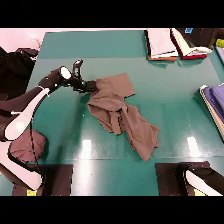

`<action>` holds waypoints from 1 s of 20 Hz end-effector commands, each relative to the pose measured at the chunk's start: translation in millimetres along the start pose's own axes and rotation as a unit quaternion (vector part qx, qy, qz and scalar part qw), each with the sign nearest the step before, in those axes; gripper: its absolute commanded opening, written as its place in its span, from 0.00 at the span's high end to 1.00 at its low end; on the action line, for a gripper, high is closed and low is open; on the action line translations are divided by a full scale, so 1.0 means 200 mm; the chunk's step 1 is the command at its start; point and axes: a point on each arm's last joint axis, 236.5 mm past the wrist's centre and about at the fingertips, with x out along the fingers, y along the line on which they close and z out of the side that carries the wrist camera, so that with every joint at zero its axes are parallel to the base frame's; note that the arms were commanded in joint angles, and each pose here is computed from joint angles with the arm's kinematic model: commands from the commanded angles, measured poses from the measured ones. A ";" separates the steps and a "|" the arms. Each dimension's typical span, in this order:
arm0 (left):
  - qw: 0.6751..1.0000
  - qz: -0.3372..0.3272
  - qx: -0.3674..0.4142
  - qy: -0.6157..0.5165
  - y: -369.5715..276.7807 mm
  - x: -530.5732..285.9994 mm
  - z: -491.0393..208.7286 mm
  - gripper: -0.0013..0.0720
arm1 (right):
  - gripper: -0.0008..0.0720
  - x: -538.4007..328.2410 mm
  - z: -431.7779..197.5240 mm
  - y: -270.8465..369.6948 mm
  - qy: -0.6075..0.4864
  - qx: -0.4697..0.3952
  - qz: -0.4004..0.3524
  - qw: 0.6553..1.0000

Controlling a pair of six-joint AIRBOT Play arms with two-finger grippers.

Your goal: Fold the shirts.

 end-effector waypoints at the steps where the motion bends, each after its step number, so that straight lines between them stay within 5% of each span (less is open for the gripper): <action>1: 1.000 -0.011 0.010 -0.018 -0.08 0.04 0.02 0.66 | 0.96 0.00 0.00 0.00 0.001 0.000 0.001 1.000; 2: 1.000 -0.012 0.012 -0.018 -0.09 0.03 0.02 0.91 | 0.96 0.00 -0.01 0.00 0.004 0.000 0.001 1.000; 3: 1.000 -0.014 0.012 -0.014 -0.09 0.00 0.04 0.95 | 0.96 0.00 -0.03 0.00 0.011 -0.003 -0.001 1.000; 9: 0.992 0.005 0.073 -0.099 -0.06 -0.57 0.37 0.95 | 0.96 -0.07 -0.69 -0.40 0.220 0.067 -0.150 0.962; 13: 0.986 0.011 0.107 -0.128 -0.09 -0.76 0.41 0.95 | 0.96 -0.06 -1.36 -0.52 0.344 0.172 -0.160 0.909; 14: 0.987 0.011 0.107 -0.123 -0.09 -0.76 0.40 0.95 | 0.86 -0.05 -1.51 -0.53 0.367 0.203 -0.154 0.895; 15: 0.987 0.011 0.106 -0.117 -0.09 -0.75 0.39 0.95 | 0.48 -0.04 -1.66 -0.54 0.385 0.237 -0.153 0.879; 16: 0.988 0.011 0.106 -0.113 -0.09 -0.75 0.38 0.95 | 0.31 -0.02 -1.77 -0.55 0.393 0.275 -0.147 0.865; 20: 0.989 0.010 0.106 -0.105 -0.09 -0.75 0.36 0.95 | 0.31 0.16 -1.99 -0.50 0.394 0.372 -0.091 0.835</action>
